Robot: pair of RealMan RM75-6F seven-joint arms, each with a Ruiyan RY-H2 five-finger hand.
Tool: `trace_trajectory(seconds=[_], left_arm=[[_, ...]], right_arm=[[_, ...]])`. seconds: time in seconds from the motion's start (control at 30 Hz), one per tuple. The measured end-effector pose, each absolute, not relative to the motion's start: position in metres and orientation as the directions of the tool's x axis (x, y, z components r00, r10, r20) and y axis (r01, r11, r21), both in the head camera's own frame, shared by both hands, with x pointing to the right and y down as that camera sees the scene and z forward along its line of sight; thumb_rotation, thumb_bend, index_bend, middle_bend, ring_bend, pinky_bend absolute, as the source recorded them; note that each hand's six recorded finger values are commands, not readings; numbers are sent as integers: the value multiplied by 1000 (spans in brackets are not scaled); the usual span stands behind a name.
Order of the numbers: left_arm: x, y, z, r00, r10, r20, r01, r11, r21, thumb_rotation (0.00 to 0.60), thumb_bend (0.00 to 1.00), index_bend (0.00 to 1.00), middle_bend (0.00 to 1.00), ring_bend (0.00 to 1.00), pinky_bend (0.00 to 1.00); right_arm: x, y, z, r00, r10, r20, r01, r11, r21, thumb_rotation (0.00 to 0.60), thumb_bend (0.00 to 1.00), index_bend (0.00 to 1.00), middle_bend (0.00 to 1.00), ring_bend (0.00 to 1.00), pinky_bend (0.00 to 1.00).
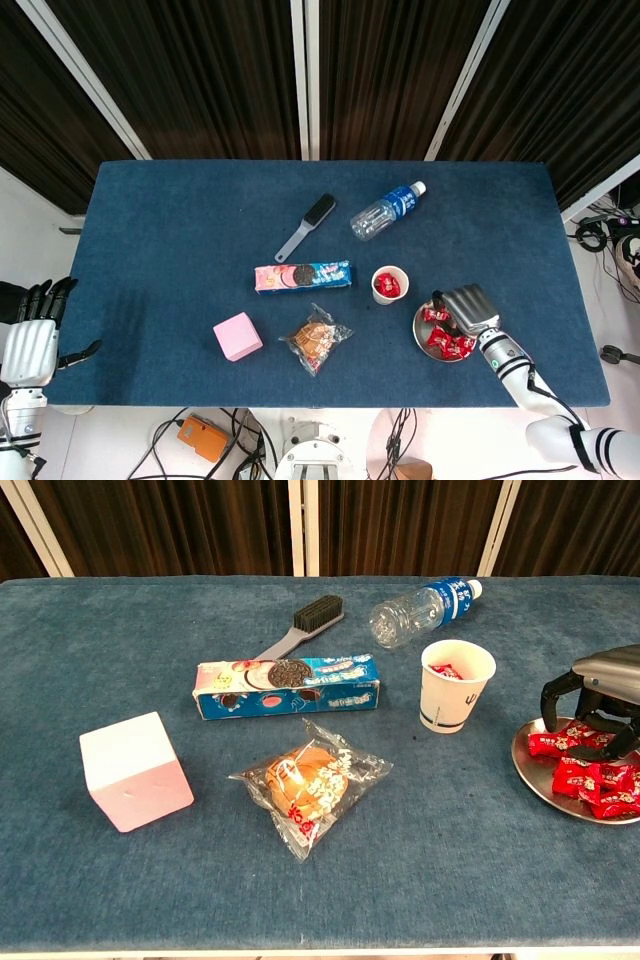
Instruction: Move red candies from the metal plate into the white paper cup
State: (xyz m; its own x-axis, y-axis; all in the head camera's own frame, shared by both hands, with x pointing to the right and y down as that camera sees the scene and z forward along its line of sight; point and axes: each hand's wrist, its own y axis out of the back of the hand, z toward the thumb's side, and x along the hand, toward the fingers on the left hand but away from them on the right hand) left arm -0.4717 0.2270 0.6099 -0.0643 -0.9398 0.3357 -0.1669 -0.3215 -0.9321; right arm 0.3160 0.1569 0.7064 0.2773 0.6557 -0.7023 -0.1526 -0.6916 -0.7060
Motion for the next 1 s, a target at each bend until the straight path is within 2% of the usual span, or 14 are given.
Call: trace_trajectory(seconds=[0.3, 0.73, 1.0], left_arm=[[-472, 226, 612, -62, -939, 337, -169, -323, -931, 600, 20, 90, 87, 0, 0], [-474, 229, 613, -67, -939, 337, -176, -322, -930, 600, 20, 90, 87, 0, 0], [-475, 229, 612, -66, -942, 329, -179, -313, -933, 600, 20, 90, 87, 0, 0]], right_arm=[[314, 159, 713, 279, 653, -704, -161, -691, -705, 600, 495, 537, 937, 1000, 1000], [309, 158, 718, 283, 663, -693, -153, -682, -715, 600, 499, 667, 941, 1000, 1000], [310, 153, 698, 300, 690, -659, -130, -654, -745, 600, 499, 672, 941, 1000, 1000]])
